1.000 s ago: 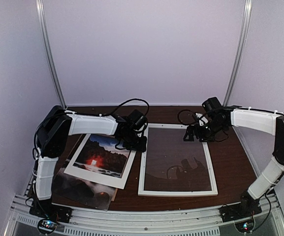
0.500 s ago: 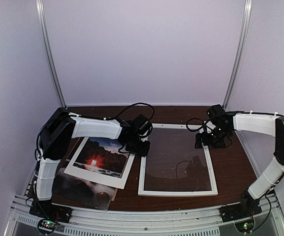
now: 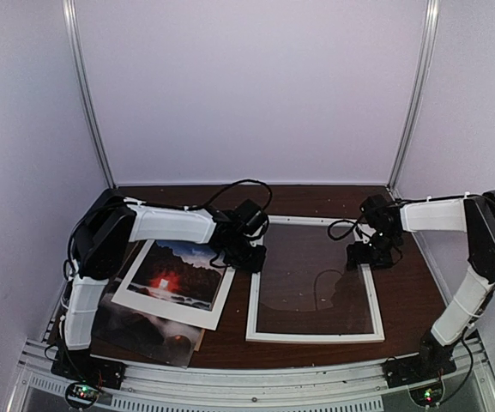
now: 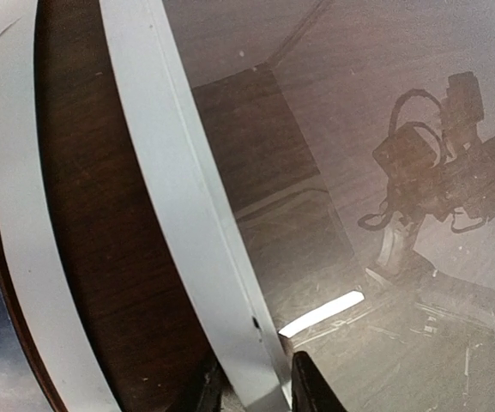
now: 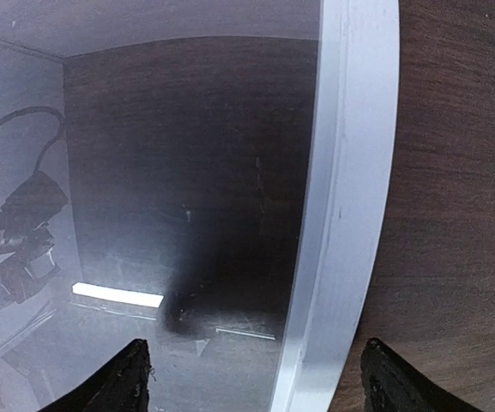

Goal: Put the photo into the frame
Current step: Pick up the mat board from the photo.

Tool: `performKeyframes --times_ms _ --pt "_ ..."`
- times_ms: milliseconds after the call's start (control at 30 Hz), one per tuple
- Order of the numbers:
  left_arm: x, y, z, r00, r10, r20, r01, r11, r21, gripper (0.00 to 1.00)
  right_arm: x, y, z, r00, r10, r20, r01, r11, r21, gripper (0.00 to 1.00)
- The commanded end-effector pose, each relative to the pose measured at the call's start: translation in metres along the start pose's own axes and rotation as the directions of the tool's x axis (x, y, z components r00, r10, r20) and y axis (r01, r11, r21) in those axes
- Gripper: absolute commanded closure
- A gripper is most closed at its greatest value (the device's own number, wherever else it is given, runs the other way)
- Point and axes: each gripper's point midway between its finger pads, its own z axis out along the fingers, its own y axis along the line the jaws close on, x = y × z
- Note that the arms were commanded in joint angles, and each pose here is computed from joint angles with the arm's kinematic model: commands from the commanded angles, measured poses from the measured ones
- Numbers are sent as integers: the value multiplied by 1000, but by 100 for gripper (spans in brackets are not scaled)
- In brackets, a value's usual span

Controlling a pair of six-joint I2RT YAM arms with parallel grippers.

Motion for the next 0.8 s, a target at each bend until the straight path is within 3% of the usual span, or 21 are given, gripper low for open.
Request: performKeyframes --times_ms 0,200,400,767 --pt "4 -20 8 1000 0 -16 1 997 73 72 0 -12 8 1000 8 3 -8 999 39 18" --pt "8 -32 7 1000 0 -23 3 992 126 73 -7 -22 8 1000 25 11 -25 998 52 27" --pt "1 -41 -2 1000 22 13 -24 984 179 68 -14 -30 0 999 39 29 -41 997 70 29" --pt "-27 -18 -50 980 135 147 -142 989 44 46 -30 -28 -48 985 37 166 -47 997 55 10"
